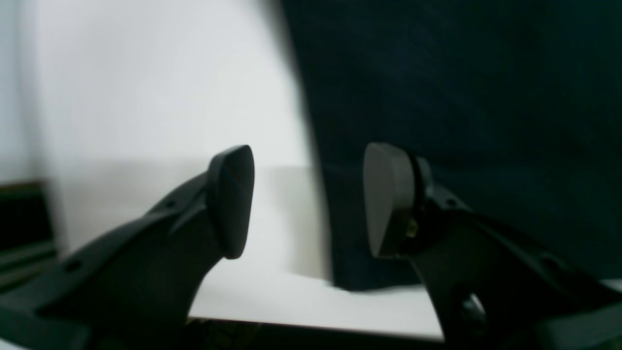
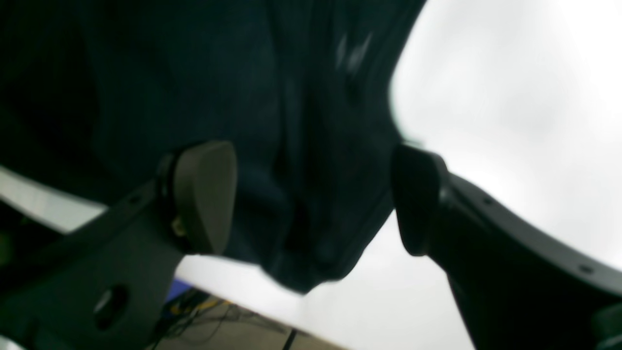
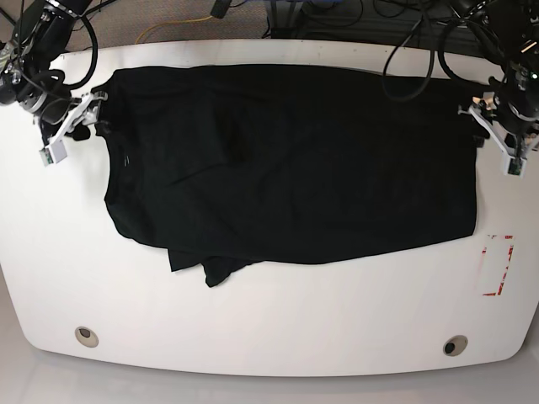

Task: Fold the T-shirt properly
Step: 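Release the shirt and move the left gripper to the shirt's hem, then grasp the hem corners with both grippers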

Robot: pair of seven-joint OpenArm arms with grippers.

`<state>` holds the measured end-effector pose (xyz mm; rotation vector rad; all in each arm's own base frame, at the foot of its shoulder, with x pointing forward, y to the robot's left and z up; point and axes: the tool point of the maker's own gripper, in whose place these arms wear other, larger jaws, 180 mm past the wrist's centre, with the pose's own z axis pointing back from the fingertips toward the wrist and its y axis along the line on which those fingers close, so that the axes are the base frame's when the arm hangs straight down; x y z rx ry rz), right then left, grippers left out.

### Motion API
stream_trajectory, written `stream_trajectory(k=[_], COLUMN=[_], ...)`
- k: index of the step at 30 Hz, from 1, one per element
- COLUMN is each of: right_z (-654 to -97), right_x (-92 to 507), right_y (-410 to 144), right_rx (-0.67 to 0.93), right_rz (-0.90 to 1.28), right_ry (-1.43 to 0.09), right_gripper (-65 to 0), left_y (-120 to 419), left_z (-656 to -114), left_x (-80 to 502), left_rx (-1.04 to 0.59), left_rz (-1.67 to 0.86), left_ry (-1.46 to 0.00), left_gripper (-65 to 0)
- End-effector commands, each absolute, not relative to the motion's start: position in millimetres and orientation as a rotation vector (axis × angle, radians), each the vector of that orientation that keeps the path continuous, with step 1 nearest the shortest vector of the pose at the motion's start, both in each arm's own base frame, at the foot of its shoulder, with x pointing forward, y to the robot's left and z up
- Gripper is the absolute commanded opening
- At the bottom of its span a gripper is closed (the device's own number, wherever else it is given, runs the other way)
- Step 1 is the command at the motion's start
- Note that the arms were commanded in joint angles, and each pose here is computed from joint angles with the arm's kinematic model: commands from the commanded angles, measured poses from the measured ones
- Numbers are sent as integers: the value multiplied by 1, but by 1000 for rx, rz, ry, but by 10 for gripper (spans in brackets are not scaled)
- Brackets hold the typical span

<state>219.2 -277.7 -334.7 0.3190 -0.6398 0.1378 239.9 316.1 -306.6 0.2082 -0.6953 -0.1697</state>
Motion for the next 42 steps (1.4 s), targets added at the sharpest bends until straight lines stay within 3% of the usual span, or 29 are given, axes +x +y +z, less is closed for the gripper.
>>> stream_trajectory(k=[1,13,19,27,37,39,42], right_z=[-320,-324,-324,-322,-303,-295,-293], right_x=[235,245,244,246,268,283,306], right_y=[-285,-286,-287,-290,-305,-315,-330], right_rx=[313,347,346,339,271,214,162], right_rz=[143,108,104,106,121,115,79], right_ry=[-698,-709,-709,-714,-763,-788,-781], right_gripper=[-176,-176,-176,-176,-176,-176,-174], left_y=[328,358,346,332,317,310,306], left_z=[-293,-306,-337,-368,-386,-390,-390], left_x=[258,338,374,402,412,413,414], left_rx=[229,159,6,-165,-236,-240,-244], left_rz=[-141,-6,44,120,107,85,73], left_ry=[-747,-789,-830,-869,-841,-825,-821], left_gripper=[-315,-315,-317,-317,-319,-374,-554])
